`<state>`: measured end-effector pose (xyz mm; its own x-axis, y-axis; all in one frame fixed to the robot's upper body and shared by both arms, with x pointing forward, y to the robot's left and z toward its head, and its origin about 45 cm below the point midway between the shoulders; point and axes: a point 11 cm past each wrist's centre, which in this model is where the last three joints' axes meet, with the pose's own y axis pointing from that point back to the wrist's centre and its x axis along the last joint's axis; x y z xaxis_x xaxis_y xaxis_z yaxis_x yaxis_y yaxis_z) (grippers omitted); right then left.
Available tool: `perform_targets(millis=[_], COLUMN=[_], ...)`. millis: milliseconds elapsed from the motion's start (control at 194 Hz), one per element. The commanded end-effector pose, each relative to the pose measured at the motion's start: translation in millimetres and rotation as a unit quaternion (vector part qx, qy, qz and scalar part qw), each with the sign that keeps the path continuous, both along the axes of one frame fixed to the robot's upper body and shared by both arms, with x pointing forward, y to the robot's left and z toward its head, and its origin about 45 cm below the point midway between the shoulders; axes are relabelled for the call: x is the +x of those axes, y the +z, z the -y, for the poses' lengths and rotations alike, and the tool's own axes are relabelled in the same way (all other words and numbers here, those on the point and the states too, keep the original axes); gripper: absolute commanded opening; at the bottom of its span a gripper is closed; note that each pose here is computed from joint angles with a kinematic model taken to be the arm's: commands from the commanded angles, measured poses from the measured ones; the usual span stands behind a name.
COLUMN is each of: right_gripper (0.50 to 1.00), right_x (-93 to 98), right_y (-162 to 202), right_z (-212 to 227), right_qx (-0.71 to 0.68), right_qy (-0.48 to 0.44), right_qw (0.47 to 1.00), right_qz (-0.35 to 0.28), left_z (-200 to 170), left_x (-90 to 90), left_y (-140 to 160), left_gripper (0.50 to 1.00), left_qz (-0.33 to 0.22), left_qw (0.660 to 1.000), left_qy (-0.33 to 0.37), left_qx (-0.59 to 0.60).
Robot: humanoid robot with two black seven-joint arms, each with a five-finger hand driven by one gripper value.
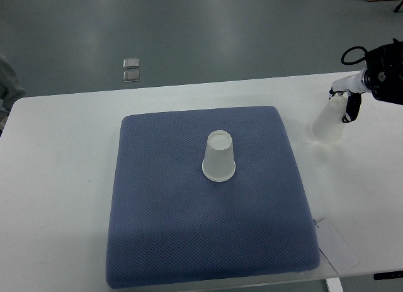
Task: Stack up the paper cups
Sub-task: 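Lift the grasped cup up off the table with the right hand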
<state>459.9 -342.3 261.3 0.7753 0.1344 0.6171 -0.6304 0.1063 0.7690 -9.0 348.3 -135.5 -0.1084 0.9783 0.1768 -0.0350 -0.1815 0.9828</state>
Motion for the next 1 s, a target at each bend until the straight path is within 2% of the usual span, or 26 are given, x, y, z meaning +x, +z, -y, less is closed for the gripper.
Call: perform_targets(millis=[0, 252, 505, 798, 994], right_gripper=[0.625, 0.627, 0.627, 0.629, 0.629], right_x=[2.7, 3.6, -8.3, -20.6, -23.7], right_y=[24, 94, 150, 191, 206], right_z=[-1, -7, -17, -27, -26], right_qx=[0.003, -0.012, -0.037, -0.051, -0.056], right_qy=[0.001, 0.017, 0.038, 0.052, 0.05], right_qw=[1.0, 1.0, 0.998, 0.996, 0.996], right_qz=[0.005, 0.023, 0.038, 0.052, 0.058], left_z=[0, 0, 0, 0, 0], left_x=[-0.1, -0.1, -0.1, -0.1, -0.1], left_y=[0, 0, 0, 0, 0], left_gripper=[1.0, 1.0, 1.0, 1.0, 1.0], left_qz=[0.0, 0.0, 0.0, 0.0, 0.0], left_qw=[1.0, 1.0, 1.0, 1.0, 1.0], left_qy=[0.0, 0.0, 0.0, 0.0, 0.0], left_qx=[0.0, 0.0, 0.0, 0.0, 0.0])
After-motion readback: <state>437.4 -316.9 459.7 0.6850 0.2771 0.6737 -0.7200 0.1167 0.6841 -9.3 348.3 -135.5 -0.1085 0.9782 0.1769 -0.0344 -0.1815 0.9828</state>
